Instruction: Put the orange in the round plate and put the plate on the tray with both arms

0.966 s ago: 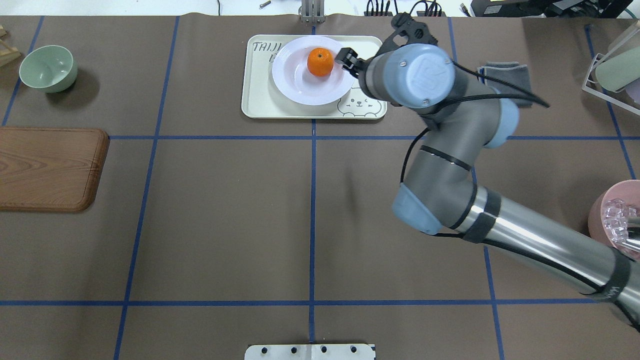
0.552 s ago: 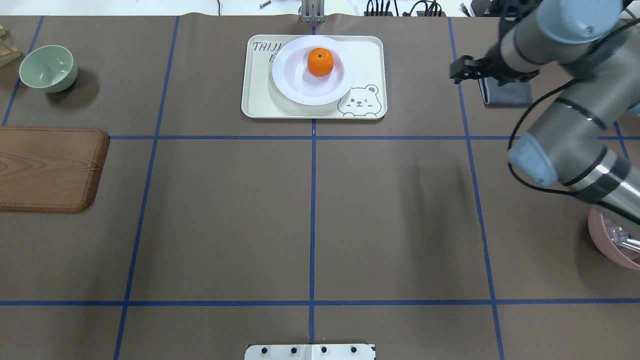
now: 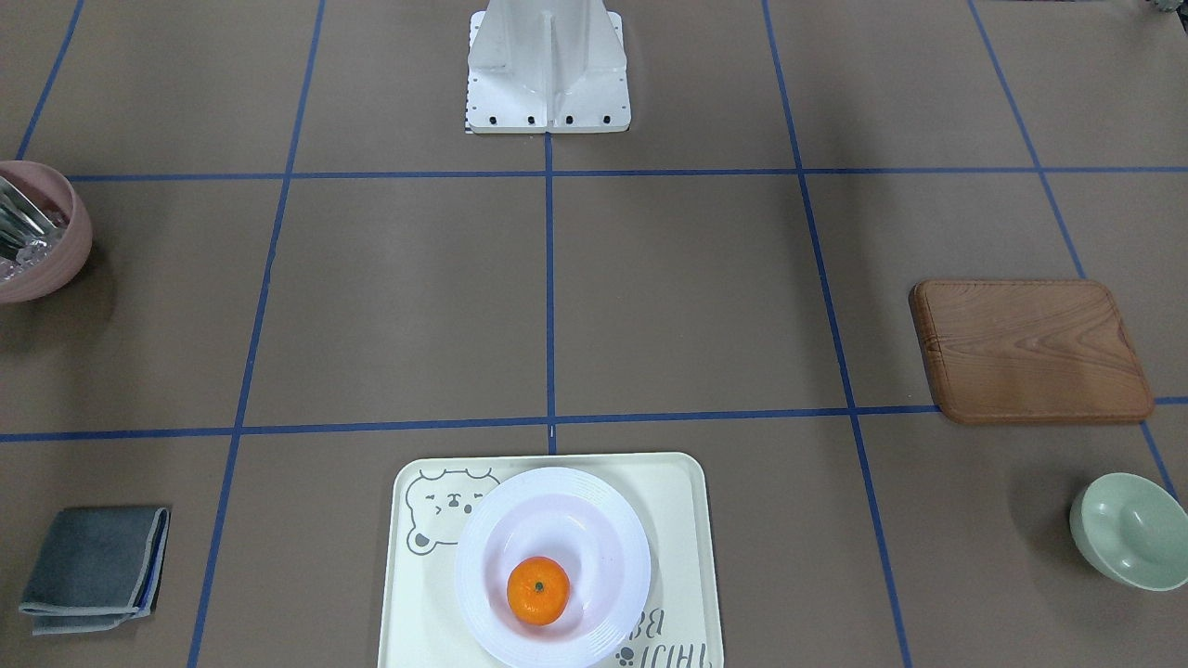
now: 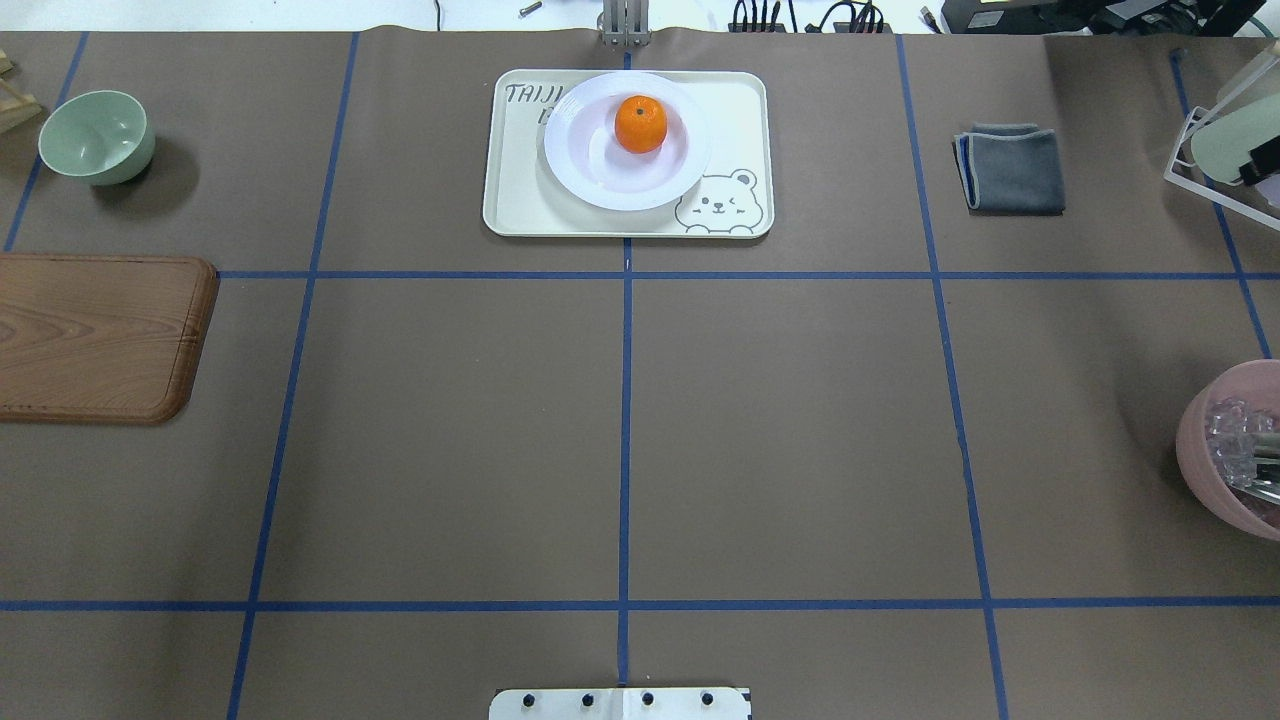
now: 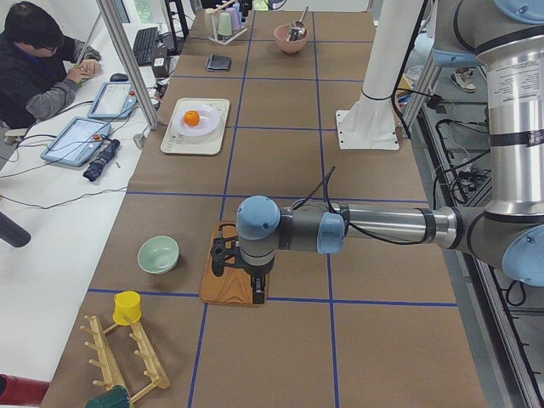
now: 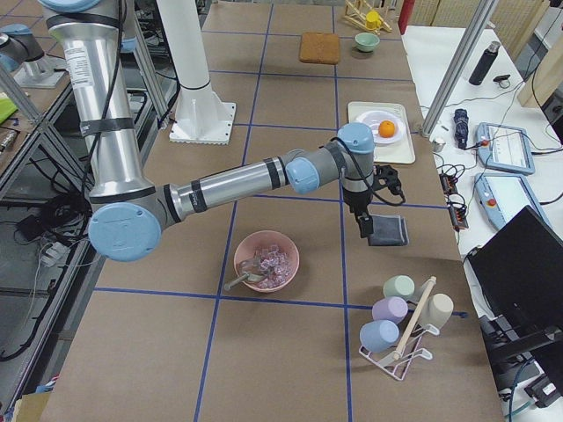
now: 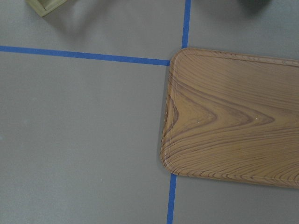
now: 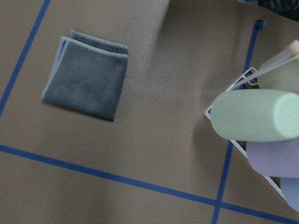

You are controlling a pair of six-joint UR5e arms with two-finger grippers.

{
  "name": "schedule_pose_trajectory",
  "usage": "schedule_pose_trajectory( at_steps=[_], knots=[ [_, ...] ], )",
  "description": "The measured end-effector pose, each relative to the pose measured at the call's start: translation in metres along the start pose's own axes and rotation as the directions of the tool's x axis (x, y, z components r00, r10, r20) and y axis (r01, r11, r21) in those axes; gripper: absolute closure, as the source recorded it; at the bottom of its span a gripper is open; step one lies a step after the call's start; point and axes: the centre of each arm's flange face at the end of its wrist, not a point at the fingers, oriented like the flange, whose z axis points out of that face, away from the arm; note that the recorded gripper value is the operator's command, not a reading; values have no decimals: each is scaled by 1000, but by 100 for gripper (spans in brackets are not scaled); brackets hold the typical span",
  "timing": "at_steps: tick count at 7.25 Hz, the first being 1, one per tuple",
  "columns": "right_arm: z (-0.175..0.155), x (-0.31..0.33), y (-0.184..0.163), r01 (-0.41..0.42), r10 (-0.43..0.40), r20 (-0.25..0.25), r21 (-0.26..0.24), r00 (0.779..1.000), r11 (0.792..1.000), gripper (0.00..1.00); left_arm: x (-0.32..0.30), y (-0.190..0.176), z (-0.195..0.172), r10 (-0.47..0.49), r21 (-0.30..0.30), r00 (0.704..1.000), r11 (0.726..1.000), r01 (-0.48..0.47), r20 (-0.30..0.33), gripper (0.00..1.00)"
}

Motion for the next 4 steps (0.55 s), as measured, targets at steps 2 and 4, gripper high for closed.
schedule_pose_trajectory(
  at_steps=[2,4],
  knots=[
    [-15,55,37,62,-59,27,-112,998,992,0,-2,4,2,-5,-5,1000,1000,5,0,2],
    [-6,74,73,13,2,66,-220,998,975,0,-4,9,3,-8,-8,1000,1000,8,0,2]
  ],
)
